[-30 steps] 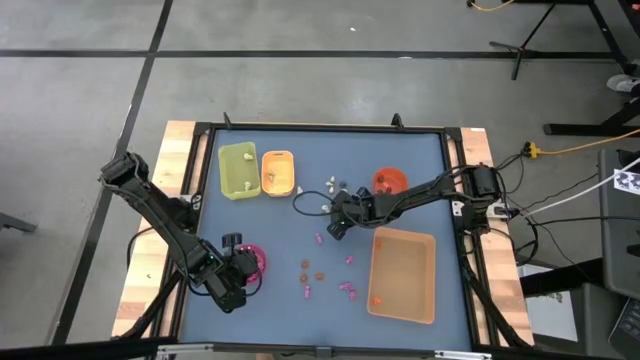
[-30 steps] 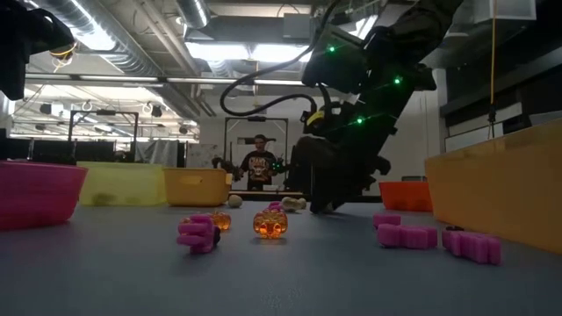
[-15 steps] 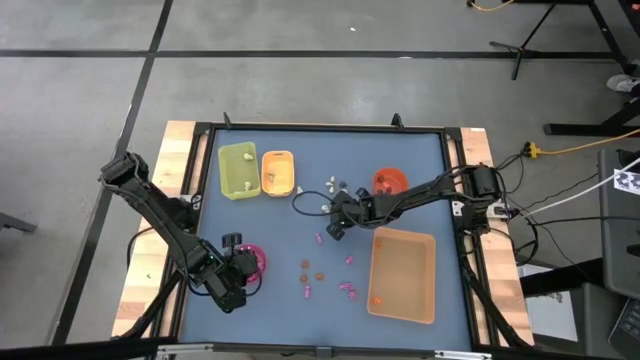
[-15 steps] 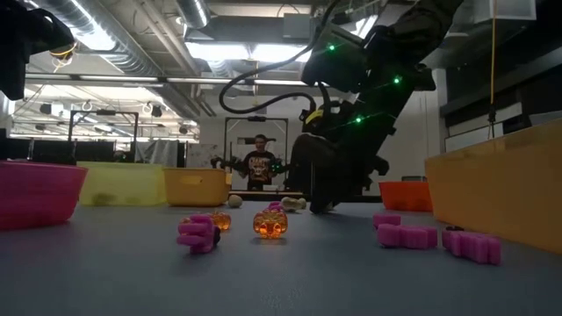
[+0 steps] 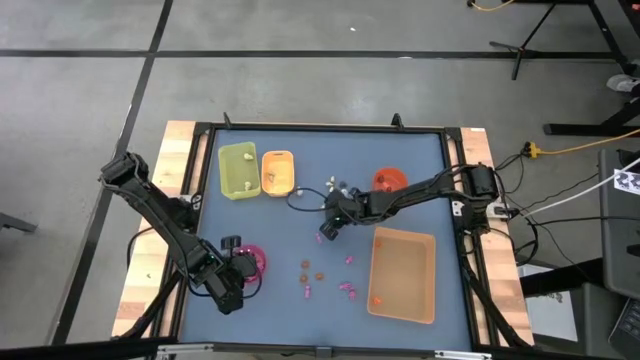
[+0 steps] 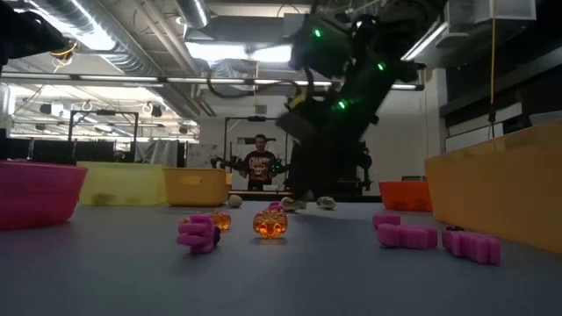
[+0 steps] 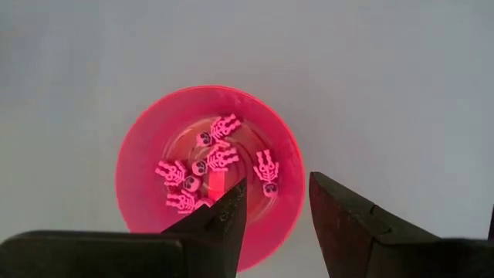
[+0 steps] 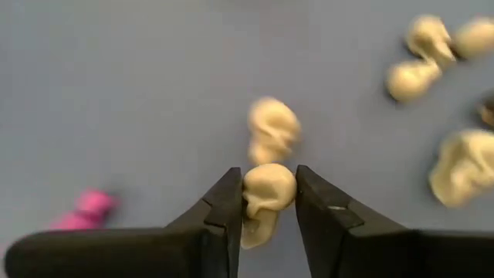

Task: Sort Halloween decoration
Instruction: Put the white skull toy into the yellow bin

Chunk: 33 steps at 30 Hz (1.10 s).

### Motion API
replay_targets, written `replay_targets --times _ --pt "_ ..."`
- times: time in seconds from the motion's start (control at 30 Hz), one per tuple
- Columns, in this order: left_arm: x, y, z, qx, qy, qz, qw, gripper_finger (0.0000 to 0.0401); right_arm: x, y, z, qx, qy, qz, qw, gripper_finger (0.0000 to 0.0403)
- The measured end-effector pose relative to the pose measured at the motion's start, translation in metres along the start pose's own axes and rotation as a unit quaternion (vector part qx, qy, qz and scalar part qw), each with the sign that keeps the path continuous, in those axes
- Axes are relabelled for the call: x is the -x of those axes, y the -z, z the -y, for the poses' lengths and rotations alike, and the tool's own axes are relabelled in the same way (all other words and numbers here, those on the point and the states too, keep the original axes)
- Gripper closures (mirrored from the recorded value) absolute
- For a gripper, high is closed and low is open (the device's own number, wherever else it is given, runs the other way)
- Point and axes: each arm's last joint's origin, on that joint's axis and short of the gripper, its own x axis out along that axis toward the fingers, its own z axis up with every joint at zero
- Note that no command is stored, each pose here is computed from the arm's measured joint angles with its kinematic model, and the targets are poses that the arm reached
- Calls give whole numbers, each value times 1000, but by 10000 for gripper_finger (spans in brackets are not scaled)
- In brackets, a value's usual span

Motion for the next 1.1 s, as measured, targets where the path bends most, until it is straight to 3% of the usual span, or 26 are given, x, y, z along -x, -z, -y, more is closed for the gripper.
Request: replay_targets --times 0.23,0.37,0.67,0.77,0.93,1.1 --pt "0 -1 0 1 -2 5 1000 276 17 -35 -22 0 -55 41 998 302" --pt "0 -1 1 2 -2 14 1000 276 29 -58 -34 19 -86 103 991 304" --pt "0 -2 1 3 -4 21 1000 276 43 -107 -35 71 -144 305 939 305" --pt "0 -3 1 3 -9 30 1000 276 35 -123 -24 56 -146 346 925 305" --pt "0 -4 0 7 -9 36 999 276 8 -143 -7 40 -161 347 923 306" --pt "-1 -6 0 11 -9 39 999 276 -20 -163 -8 31 -184 347 919 306"
